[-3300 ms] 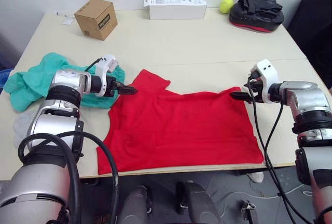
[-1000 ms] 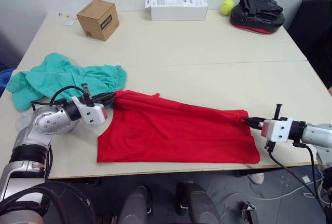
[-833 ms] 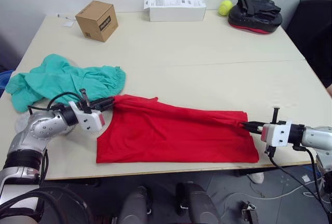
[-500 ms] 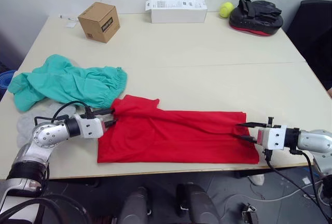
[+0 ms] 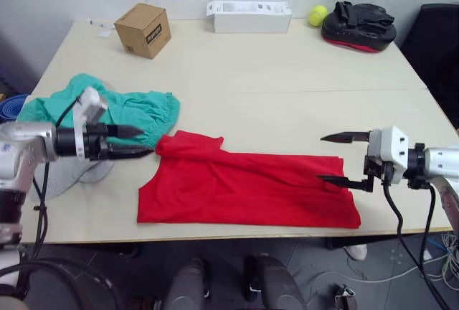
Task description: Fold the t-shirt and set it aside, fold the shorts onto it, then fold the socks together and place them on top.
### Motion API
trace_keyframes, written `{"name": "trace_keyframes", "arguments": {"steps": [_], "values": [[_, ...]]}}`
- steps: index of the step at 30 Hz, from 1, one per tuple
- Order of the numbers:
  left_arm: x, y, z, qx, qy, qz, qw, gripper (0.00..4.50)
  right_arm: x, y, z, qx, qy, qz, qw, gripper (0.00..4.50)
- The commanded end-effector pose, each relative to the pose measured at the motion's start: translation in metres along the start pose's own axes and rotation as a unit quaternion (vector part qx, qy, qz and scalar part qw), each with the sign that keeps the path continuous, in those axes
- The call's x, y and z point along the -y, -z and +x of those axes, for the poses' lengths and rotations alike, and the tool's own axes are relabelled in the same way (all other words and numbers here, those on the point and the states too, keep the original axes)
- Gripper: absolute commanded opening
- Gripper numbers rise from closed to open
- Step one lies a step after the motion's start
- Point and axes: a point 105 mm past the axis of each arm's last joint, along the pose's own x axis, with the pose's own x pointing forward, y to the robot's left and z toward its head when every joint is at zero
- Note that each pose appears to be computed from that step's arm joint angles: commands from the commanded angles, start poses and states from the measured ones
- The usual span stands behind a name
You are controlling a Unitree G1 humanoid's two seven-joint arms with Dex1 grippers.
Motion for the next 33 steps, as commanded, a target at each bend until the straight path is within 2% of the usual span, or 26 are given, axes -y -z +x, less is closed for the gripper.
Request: {"name": "trace_keyframes", "arguments": {"steps": [1, 7, 12, 17, 19, 22, 28, 32, 33], "values": [[-0.021, 0.0, 0.017, -0.038, -0.03, -0.076, 0.996, 4.24, 0.001, -0.024, 0.012, 0.033, 0.007, -0.006, 0.999, 4.33], [-0.036, -0.001, 0.054, -0.098, -0.053, -0.138, 0.984, 4.24, -0.005, -0.035, 0.022, 0.05, 0.01, -0.003, 0.999, 4.33], [-0.036, -0.011, 0.075, -0.086, -0.051, -0.149, 0.984, 4.24, -0.011, -0.038, 0.024, 0.053, 0.019, 0.004, 0.998, 4.33], [-0.031, -0.013, 0.085, -0.109, -0.033, -0.116, 0.987, 4.24, -0.016, -0.039, 0.022, 0.054, 0.033, 0.016, 0.998, 4.33], [-0.029, -0.012, 0.086, -0.118, -0.028, -0.114, 0.986, 4.24, -0.019, -0.038, 0.022, 0.051, 0.037, 0.019, 0.998, 4.33], [-0.036, -0.001, 0.088, -0.14, -0.06, -0.116, 0.982, 4.24, -0.021, -0.037, 0.021, 0.05, 0.042, 0.022, 0.998, 4.33], [-0.032, 0.002, 0.101, -0.129, -0.049, -0.134, 0.981, 4.24, -0.023, -0.038, 0.021, 0.049, 0.046, 0.023, 0.997, 4.33], [-0.033, 0.009, 0.11, -0.117, -0.059, -0.149, 0.98, 3.4, -0.024, -0.037, 0.021, 0.046, 0.042, 0.02, 0.998, 4.33], [-0.034, 0.011, 0.11, -0.117, -0.062, -0.149, 0.98, 3.01, -0.024, -0.037, 0.021, 0.046, 0.041, 0.019, 0.998, 4.33]]}}
